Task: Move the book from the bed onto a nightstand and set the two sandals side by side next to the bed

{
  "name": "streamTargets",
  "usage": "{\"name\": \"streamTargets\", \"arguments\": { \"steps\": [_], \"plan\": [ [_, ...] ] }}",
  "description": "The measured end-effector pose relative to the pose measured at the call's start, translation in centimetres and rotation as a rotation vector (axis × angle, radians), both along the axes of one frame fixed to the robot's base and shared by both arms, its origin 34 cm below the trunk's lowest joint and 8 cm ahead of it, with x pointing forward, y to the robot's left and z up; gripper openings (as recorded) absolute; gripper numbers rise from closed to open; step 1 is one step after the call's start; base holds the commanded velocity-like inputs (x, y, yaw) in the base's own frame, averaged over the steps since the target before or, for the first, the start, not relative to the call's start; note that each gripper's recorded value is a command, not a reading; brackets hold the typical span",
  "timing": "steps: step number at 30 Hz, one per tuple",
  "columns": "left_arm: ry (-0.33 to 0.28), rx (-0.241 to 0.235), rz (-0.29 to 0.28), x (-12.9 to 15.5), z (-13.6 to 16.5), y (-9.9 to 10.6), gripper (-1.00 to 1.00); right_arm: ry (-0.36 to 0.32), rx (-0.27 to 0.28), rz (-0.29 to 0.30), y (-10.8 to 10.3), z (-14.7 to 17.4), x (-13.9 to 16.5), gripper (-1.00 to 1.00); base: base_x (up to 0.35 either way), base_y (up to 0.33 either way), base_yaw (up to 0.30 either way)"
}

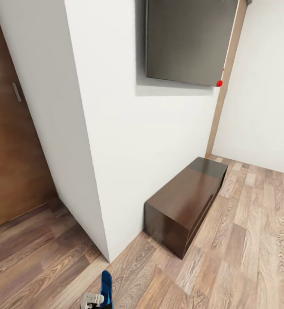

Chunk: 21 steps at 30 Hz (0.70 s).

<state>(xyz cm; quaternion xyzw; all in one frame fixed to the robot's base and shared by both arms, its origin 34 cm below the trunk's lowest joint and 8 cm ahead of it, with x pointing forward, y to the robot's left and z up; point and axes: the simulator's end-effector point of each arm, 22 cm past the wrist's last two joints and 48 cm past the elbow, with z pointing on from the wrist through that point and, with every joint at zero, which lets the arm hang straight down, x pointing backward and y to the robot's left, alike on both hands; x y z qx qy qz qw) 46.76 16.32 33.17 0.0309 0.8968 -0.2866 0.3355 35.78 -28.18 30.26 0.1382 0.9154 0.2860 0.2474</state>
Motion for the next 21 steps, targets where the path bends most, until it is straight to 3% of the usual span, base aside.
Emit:
{"name": "streamTargets", "arguments": {
  "steps": [21],
  "plan": [
    [0.000, 0.000, 0.000, 0.00, 0.00, -0.01, -1.00, 0.000, 0.000, 0.000, 0.00, 0.00, 0.00, 1.00, 0.000, 0.000, -0.300]
  ]
}}
